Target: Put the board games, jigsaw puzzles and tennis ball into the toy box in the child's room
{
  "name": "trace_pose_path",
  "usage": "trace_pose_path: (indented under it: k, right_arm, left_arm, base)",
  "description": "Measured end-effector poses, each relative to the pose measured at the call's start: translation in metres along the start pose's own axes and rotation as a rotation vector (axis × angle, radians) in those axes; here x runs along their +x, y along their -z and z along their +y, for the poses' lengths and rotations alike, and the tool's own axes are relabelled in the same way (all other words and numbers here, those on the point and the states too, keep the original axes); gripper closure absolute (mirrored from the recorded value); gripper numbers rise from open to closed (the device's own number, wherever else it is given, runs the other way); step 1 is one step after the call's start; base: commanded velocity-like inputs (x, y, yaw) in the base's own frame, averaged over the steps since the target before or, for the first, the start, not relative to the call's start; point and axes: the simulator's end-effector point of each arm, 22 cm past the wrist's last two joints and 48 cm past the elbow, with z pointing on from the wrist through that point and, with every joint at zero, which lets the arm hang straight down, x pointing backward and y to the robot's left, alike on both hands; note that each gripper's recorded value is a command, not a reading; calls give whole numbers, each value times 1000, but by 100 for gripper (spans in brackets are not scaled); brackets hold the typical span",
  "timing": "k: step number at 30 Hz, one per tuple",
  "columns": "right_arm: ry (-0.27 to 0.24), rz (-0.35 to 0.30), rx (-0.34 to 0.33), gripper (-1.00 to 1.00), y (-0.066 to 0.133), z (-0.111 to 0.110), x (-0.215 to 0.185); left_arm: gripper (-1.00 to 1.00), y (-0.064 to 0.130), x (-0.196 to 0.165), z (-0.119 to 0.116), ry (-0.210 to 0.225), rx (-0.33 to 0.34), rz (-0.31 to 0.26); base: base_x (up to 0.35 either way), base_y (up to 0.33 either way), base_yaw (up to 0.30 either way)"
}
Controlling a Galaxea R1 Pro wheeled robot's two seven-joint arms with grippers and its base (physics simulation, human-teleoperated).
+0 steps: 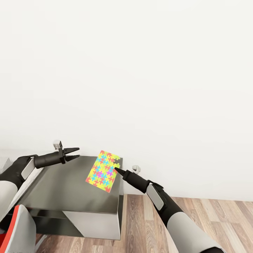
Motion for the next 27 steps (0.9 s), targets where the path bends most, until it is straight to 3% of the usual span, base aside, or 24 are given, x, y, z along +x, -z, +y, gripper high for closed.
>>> trace_pose_path:
  k: [8,27]
  right_arm:
    - [10,-4,-7,100,0,7,-4]
    - [21,-8,-11,100,1,13,-7]
  left_arm:
    - [-100,2,-4,-8,-43,8,-13]
    - [-100,3,-7,-15,-56,13,-17]
  base:
    - [-41,0,121]
    - [-1,-1,51]
